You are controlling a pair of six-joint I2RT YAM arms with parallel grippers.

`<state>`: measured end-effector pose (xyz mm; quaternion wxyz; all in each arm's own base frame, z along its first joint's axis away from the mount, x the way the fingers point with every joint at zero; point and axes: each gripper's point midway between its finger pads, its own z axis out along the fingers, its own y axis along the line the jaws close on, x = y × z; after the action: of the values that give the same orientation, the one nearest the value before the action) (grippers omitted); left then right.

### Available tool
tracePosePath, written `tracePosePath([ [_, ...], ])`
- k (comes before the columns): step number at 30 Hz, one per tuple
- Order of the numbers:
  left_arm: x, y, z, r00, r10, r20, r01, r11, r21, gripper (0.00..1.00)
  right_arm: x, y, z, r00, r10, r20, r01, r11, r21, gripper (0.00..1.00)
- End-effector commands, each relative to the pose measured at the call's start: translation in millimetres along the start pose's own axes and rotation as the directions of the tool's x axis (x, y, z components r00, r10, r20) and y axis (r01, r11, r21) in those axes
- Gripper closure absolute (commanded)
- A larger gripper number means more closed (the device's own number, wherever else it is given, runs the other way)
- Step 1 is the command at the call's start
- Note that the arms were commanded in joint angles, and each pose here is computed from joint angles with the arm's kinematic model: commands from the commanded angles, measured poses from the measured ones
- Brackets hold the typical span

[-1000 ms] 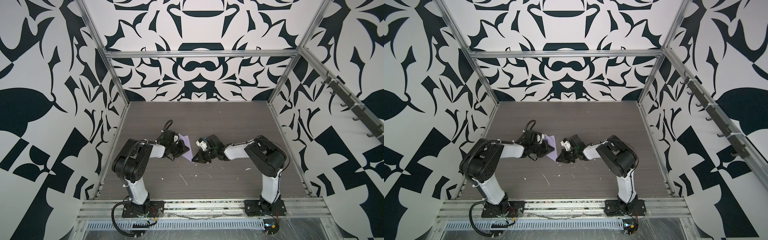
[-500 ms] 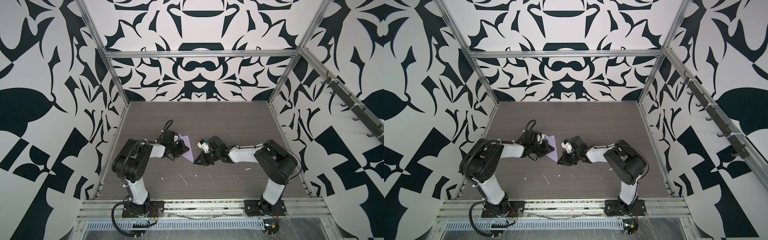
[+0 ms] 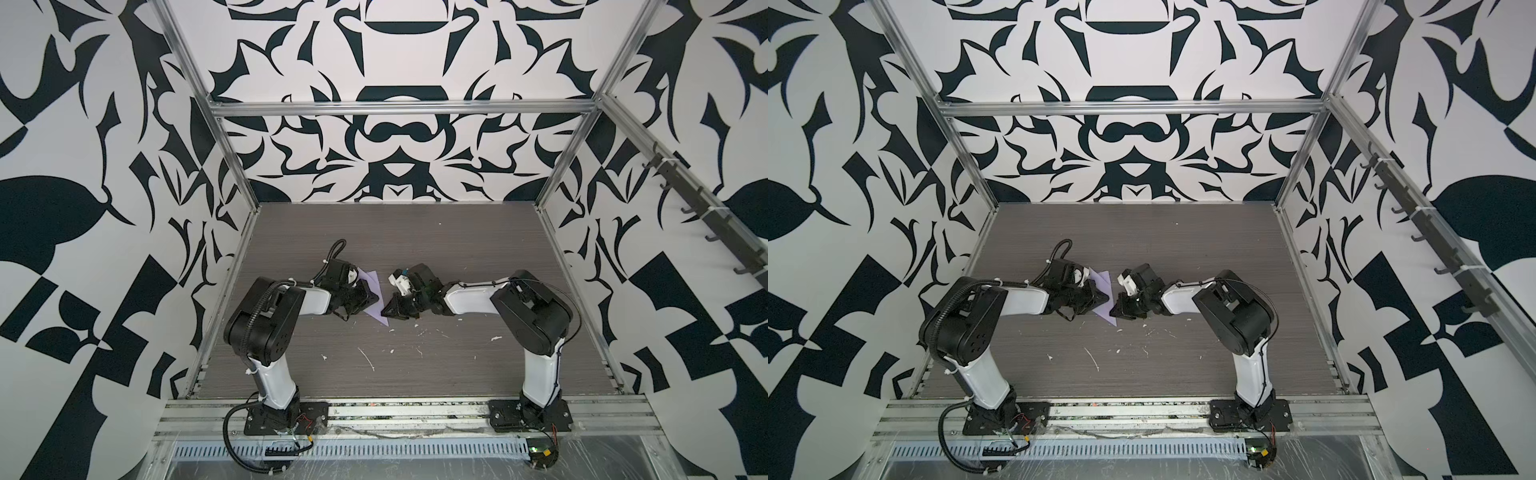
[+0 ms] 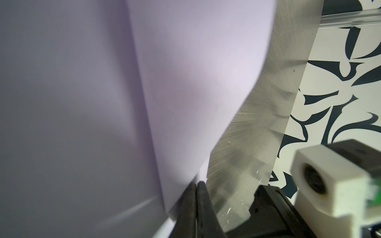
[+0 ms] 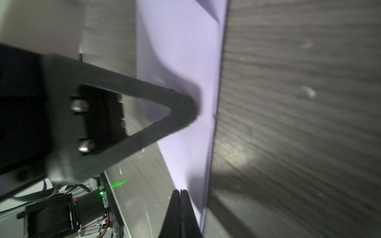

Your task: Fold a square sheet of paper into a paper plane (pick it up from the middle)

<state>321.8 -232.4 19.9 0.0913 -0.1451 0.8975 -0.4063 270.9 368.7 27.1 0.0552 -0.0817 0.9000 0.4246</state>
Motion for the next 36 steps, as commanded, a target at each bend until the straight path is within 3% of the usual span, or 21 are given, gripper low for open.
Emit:
tracePosePath([
  [1, 7.9, 23.3, 3.2, 0.998, -0.056, -0.013, 0.055, 0.995, -0.086, 0.93, -4.7, 2.2, -0.9, 1.0, -0.013, 0.002, 0.013, 1.0, 0.01, 0.98],
  [5, 3.8, -4.1, -1.5, 0.999, 0.014, -0.033, -0.015, 1.0, -0.007, 0.89, 11.9, -16.0, 2.6, 0.999, 0.012, -0.051, -0.009, 0.998, 0.054, 0.98],
  [9, 1.0, -26.7, -12.8, 0.987, 0.155, -0.053, -0.154, 0.988, 0.014, 0.84, 27.9, -30.8, -0.4, 0.995, 0.02, -0.097, -0.011, 0.995, 0.099, 0.98],
  [17, 12.0, -30.3, -34.0, 0.933, 0.353, -0.066, -0.354, 0.935, -0.005, 0.79, 36.7, -42.4, -5.8, 0.992, 0.022, -0.121, -0.004, 0.989, 0.145, 0.98],
  [23, 24.1, -26.4, -31.0, 0.925, 0.37, -0.088, -0.369, 0.929, 0.031, 0.86, 36.1, -43.5, -4.3, 0.992, 0.03, -0.123, -0.011, 0.989, 0.149, 0.99],
  [36, 48.2, -2.2, -6.3, 0.916, 0.37, -0.153, -0.378, 0.926, -0.022, 0.92, 36.5, -46.1, -1.9, 0.991, 0.047, -0.126, -0.027, 0.987, 0.155, 0.99],
])
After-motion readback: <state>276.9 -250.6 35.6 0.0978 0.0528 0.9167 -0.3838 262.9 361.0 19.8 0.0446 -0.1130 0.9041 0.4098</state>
